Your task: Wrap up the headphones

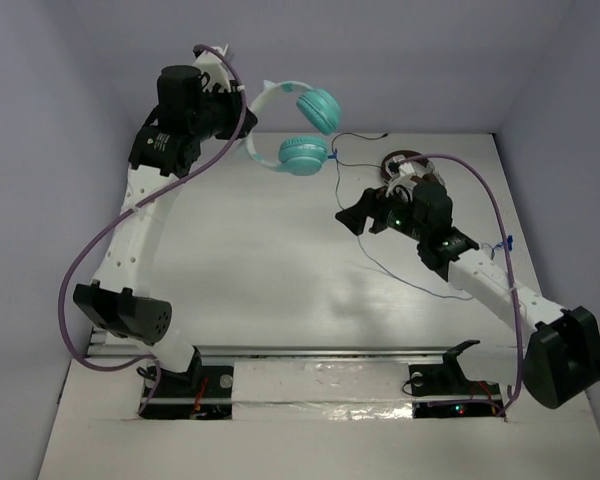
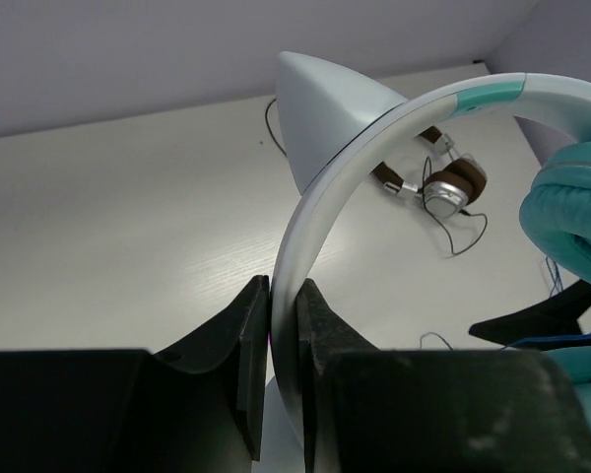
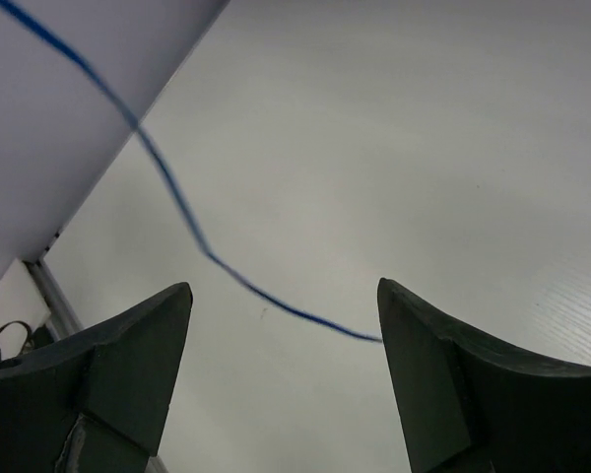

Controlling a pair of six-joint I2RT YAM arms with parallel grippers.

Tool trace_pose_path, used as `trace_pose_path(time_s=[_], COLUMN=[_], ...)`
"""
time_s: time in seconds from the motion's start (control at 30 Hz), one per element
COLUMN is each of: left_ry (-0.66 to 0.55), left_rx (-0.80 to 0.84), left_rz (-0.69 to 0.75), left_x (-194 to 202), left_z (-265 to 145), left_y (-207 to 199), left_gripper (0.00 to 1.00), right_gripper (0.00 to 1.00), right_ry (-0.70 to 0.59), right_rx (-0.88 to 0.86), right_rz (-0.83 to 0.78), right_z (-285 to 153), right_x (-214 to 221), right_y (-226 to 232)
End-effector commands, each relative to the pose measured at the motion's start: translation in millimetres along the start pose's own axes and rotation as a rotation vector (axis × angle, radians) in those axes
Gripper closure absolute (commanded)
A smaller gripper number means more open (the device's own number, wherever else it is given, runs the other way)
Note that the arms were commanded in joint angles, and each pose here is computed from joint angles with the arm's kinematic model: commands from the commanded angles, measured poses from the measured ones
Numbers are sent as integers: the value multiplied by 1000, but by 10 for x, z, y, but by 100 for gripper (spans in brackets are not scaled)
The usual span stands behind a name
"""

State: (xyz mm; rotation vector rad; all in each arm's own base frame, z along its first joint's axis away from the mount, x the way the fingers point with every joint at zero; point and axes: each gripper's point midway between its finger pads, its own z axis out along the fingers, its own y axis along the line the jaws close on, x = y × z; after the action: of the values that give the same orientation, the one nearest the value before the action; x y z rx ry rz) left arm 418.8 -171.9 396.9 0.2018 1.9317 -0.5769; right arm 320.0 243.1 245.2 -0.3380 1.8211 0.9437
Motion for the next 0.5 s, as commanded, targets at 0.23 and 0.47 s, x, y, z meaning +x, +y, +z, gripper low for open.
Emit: trace_pose_path(time_s=[0.23,0.47], left_ry=[-249,-321], left_rx=[149,148], left_rz=[3,7], left_x=[-736,-1047], left_z=[-697,-884], left_y=[-462,-530], left_gripper=[100,100], right_gripper=[21,25], right_ry=[-78,-52], right_rx=[16,44], right_rz=[-13,32], right_z=[238,263], right_x=[49,211], right_y=[-207,-303])
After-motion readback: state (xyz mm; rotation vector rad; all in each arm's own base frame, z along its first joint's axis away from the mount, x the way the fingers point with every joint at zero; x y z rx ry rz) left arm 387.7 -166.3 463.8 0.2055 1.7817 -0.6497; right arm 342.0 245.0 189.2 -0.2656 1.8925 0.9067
